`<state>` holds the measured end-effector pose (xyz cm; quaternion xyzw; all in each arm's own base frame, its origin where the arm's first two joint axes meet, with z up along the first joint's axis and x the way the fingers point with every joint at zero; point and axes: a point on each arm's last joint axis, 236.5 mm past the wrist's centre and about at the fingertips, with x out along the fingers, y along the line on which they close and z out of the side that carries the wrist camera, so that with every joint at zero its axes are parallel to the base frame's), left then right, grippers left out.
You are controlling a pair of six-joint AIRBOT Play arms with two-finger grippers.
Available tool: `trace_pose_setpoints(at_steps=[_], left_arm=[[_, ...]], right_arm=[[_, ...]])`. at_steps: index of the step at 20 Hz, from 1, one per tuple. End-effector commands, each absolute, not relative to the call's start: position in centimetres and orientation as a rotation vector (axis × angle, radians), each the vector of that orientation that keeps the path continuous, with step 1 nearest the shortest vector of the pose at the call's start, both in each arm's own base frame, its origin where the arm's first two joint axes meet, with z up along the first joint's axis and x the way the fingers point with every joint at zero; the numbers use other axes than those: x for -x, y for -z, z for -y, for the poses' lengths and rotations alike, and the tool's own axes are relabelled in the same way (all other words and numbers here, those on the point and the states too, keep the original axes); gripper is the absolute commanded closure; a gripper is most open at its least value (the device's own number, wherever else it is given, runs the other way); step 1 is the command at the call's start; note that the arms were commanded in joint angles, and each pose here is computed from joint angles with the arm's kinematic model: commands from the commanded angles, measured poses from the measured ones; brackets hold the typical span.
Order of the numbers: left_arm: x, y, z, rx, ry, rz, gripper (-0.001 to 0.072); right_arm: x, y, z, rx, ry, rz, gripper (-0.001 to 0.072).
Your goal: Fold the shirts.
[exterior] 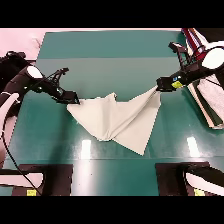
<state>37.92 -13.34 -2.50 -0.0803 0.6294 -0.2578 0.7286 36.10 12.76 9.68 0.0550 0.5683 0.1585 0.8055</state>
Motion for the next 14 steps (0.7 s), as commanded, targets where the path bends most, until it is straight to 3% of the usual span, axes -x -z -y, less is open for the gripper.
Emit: trace_pose_setpoints(at_steps=[1, 2, 4, 8, 11, 14], left_arm=[[-37.7, 2.5, 14.0, 0.155, 0.598, -1.391, 0.0636], [-38.0, 1.7, 13.7, 0.147, 0.600, -1.383, 0.0684], [-39.9, -2.1, 13.0, 0.136, 0.570, -1.288, 0.0685], [-42.6, -21.8, 10.4, 0.077, 0.480, -0.766, 0.0685], [-36.3, -39.6, 9.1, 0.006, 0.427, -0.324, 0.0684], [-24.9, -53.1, 9.0, -0.065, 0.396, 0.085, 0.0685]], right_arm=[[-36.1, -9.8, -12.7, -0.118, -0.339, -1.214, 0.0696], [-36.2, -10.1, -12.7, -0.118, -0.339, -1.200, 0.0696], [-36.7, -12.1, -12.5, -0.112, -0.338, -1.142, 0.0696], [-36.7, -24.6, -12.3, -0.087, -0.374, -0.821, 0.0696], [-32.8, -36.2, -11.6, -0.073, -0.396, -0.523, 0.0696], [-27.2, -44.6, -9.5, -0.053, -0.364, -0.277, 0.0696]])
